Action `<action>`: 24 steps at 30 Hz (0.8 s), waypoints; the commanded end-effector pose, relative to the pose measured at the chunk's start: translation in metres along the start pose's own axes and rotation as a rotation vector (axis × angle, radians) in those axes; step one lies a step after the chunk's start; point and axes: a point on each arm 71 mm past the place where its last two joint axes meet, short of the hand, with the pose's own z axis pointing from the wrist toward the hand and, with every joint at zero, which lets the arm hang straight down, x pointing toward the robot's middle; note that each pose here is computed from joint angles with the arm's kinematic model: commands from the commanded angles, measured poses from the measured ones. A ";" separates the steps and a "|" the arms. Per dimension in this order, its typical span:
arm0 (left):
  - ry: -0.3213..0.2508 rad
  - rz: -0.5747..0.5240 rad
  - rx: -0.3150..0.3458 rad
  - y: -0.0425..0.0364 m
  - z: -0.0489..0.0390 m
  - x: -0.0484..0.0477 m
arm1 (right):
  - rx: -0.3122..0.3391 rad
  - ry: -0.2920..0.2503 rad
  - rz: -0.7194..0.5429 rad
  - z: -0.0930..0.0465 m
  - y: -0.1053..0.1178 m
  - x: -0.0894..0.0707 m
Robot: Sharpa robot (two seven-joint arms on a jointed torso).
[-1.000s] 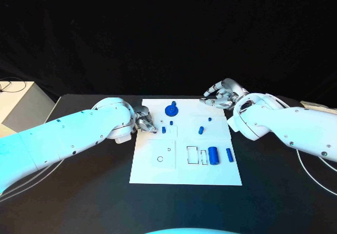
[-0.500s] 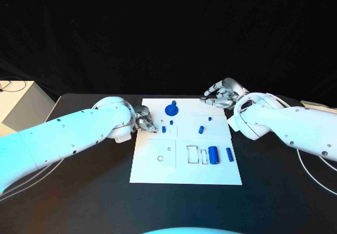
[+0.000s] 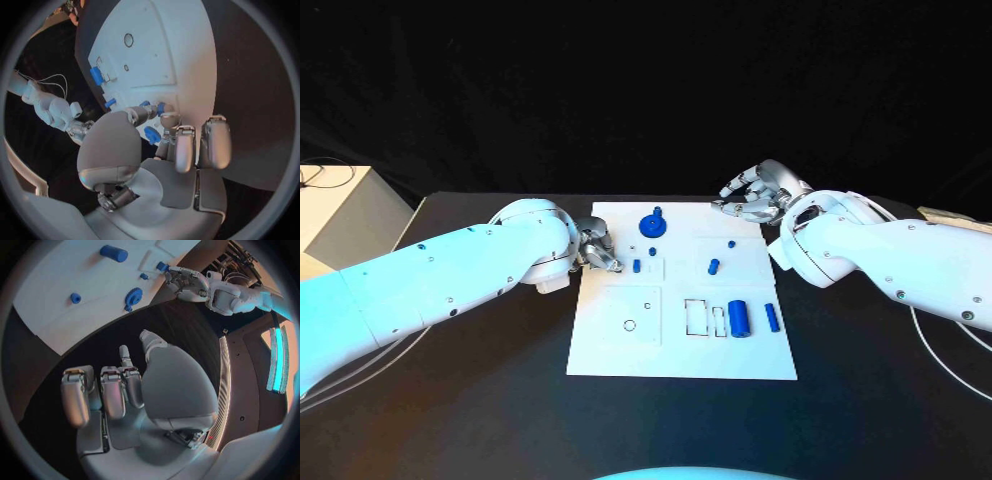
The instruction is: Assemble the parts on the task board
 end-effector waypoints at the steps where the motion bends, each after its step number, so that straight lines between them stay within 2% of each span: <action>1: 0.019 0.012 0.001 -0.0006 0.0006 0.0046 | -0.010 0.002 -0.009 0.000 0.001 0.000; 24: 0.041 0.000 0.003 -0.0044 0.0042 0.0062 | -0.010 0.001 -0.009 0.000 0.001 0.000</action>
